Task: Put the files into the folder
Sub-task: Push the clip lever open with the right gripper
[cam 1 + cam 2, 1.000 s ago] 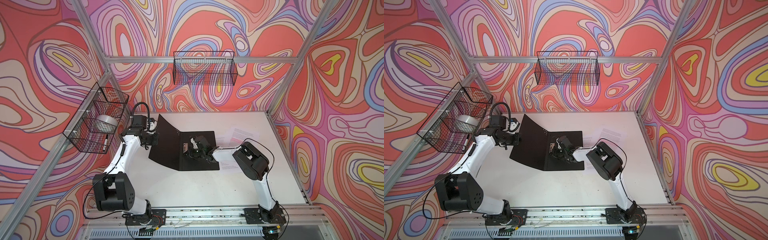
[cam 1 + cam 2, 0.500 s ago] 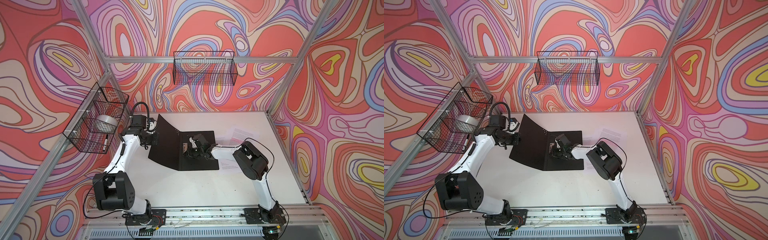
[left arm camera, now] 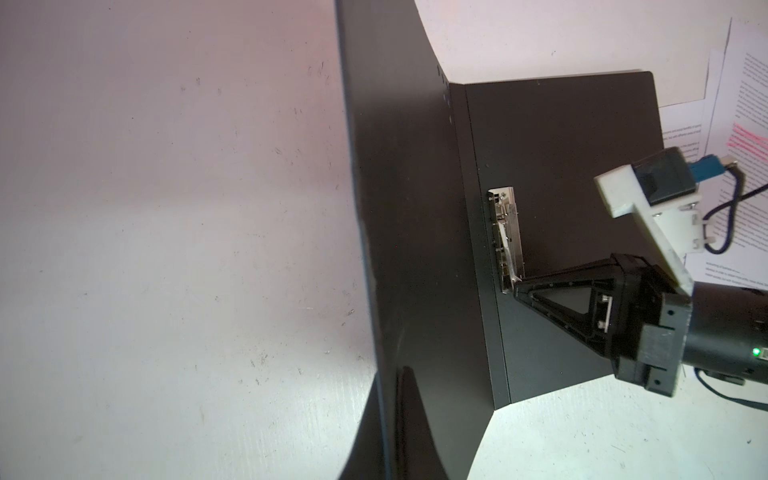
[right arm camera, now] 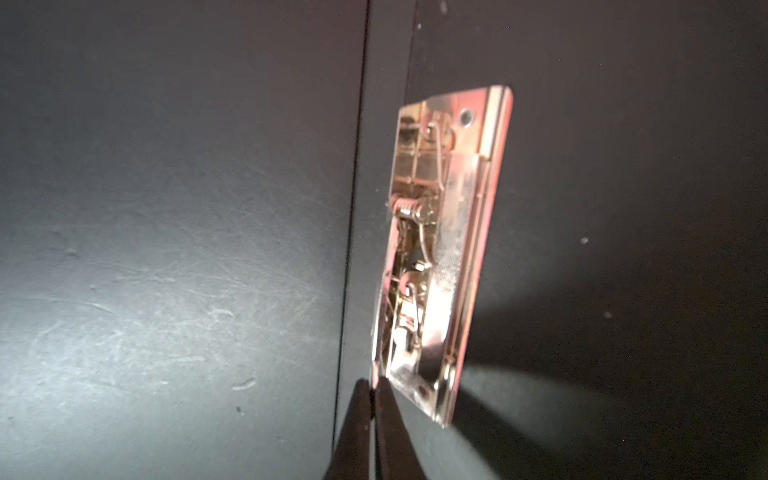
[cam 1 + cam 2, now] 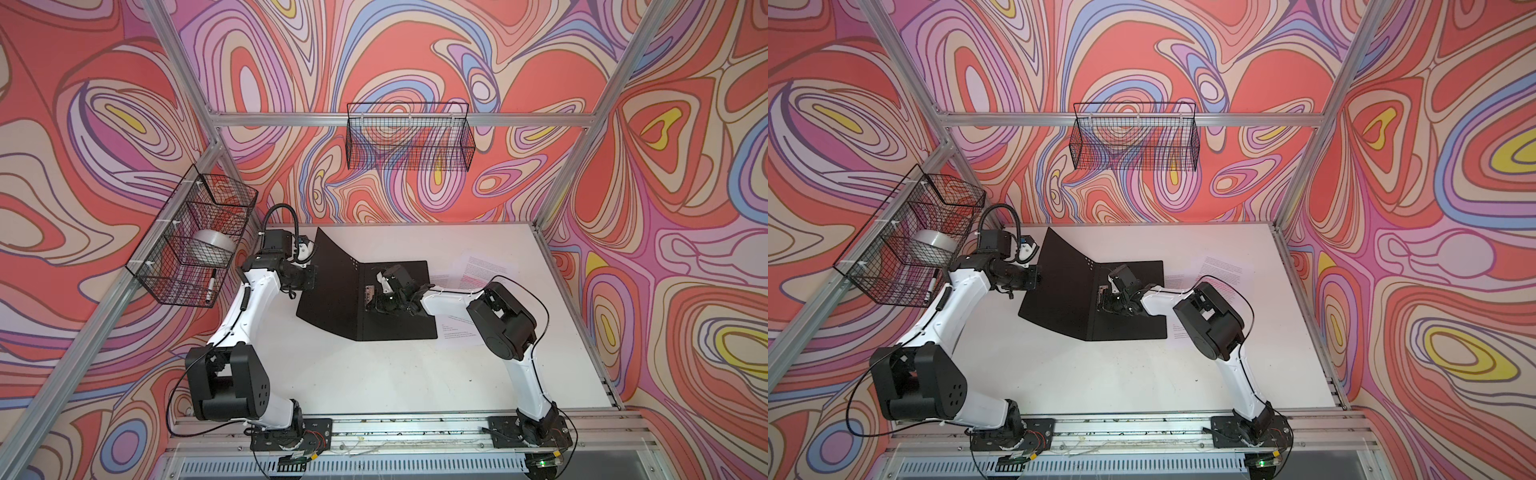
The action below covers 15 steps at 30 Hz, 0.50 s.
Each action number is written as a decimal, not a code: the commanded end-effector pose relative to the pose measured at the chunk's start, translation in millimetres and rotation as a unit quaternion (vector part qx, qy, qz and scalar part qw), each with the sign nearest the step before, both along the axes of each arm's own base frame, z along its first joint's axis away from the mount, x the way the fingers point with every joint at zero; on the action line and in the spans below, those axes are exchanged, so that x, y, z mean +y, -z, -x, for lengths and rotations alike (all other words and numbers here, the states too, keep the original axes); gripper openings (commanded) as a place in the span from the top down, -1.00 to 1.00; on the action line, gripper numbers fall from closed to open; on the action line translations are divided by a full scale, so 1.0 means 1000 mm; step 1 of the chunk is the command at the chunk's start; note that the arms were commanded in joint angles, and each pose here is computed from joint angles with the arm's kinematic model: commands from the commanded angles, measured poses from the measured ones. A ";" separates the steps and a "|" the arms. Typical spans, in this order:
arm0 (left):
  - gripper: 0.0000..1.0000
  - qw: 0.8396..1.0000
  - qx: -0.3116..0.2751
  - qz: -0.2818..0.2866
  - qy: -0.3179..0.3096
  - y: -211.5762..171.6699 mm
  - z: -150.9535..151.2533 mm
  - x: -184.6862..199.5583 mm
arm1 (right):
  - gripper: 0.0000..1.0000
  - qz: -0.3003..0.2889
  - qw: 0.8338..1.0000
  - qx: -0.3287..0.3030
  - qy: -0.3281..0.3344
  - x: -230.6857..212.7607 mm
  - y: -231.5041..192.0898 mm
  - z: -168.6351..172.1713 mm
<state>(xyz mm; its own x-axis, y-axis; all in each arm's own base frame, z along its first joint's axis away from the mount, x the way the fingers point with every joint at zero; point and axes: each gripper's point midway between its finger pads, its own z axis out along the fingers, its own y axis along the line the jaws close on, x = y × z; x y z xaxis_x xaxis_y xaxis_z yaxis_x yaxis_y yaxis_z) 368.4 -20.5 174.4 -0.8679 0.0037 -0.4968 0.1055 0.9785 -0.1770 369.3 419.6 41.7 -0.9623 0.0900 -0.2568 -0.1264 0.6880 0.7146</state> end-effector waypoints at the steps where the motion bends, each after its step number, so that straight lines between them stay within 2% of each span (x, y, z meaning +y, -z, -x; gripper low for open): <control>1: 1.00 0.999 0.004 -0.052 -0.005 0.000 0.003 0.023 | 1.00 0.049 0.998 0.009 0.023 -0.024 0.006 -0.008; 10: 1.00 0.999 0.013 -0.042 0.000 0.006 0.007 0.019 | 1.00 0.027 1.000 0.008 0.015 -0.007 -0.015 -0.018; 15: 1.00 0.999 0.015 -0.038 0.002 0.007 0.008 0.018 | 0.73 0.017 1.000 0.006 0.014 -0.002 -0.028 -0.022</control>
<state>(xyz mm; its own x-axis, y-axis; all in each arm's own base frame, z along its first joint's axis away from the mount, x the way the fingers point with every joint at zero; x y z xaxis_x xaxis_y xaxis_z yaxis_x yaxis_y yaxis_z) 368.7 -18.6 174.9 -0.8669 -0.0014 -0.4985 0.1032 0.9778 -0.1822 382.0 425.3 70.7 -0.9644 0.0970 -0.2458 -0.1114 0.6941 0.7112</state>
